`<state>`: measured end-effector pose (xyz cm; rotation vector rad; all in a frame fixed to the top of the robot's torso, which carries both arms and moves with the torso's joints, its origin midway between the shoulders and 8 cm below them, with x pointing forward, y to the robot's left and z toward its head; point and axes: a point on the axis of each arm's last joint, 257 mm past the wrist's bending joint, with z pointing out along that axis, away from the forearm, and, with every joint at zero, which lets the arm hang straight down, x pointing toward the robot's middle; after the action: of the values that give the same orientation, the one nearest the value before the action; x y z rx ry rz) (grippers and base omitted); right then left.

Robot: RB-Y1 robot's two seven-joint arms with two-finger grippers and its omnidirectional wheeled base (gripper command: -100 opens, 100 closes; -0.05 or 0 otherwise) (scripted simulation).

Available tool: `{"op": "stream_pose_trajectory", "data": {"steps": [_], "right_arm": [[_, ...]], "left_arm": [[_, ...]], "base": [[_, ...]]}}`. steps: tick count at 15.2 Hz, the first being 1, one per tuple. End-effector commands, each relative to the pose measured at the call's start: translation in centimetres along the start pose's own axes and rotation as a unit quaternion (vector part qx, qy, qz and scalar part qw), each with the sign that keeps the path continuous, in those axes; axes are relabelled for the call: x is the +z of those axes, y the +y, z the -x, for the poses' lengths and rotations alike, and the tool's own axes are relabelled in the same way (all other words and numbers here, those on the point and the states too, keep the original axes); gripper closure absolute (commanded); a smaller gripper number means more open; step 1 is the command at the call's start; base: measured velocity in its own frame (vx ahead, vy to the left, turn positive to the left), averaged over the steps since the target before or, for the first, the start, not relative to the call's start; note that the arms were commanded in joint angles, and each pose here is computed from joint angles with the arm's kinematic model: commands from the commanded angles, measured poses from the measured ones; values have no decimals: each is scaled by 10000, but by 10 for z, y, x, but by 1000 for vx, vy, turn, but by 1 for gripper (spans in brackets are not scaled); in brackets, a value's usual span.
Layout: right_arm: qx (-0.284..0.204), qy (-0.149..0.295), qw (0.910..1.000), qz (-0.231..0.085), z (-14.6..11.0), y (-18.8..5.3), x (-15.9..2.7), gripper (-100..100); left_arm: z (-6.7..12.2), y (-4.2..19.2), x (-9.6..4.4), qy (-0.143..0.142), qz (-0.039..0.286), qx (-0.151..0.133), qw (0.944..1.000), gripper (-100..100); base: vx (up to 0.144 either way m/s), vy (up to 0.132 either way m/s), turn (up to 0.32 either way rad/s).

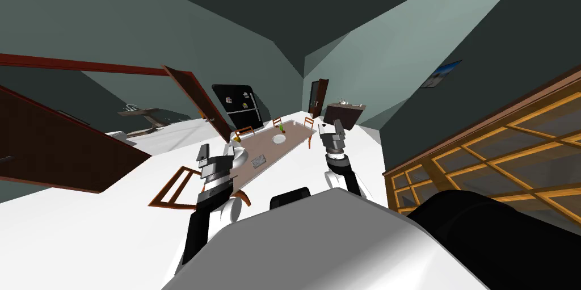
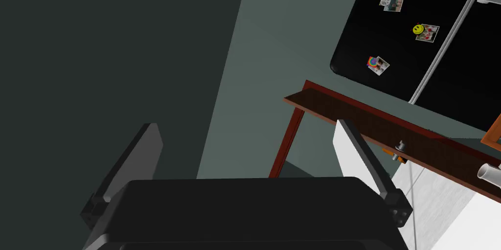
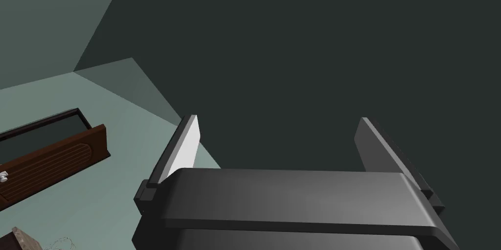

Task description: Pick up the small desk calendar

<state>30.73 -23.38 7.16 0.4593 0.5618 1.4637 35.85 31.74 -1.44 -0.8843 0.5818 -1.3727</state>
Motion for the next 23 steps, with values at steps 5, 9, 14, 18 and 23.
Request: {"op": "stream_pose_trajectory", "data": {"steps": [5, 9, 14, 18, 23], "right_arm": [[0, 0, 10000, 0, 0, 0, 0, 0], [0, 0, 10000, 0, 0, 0, 0, 0], [0, 0, 10000, 0, 0, 0, 0, 0], [0, 0, 10000, 0, 0, 0, 0, 0], [0, 0, 10000, 0, 0, 0, 0, 0]], "left_arm": [[-1, 30, 3, 433, 481, 302, 9974, -100], [6, 53, 4, 538, 844, 446, 9940, -100], [17, 81, 4, 564, 1278, 590, 9884, -100], [34, 113, 3, 512, 1768, 729, 9802, -100], [56, 146, -2, 383, 2300, 858, 9686, -100]], "base": [[13, -8, -29], [21, -13, -35], [26, -14, -47], [34, -18, -54], [32, -14, -48]]}}
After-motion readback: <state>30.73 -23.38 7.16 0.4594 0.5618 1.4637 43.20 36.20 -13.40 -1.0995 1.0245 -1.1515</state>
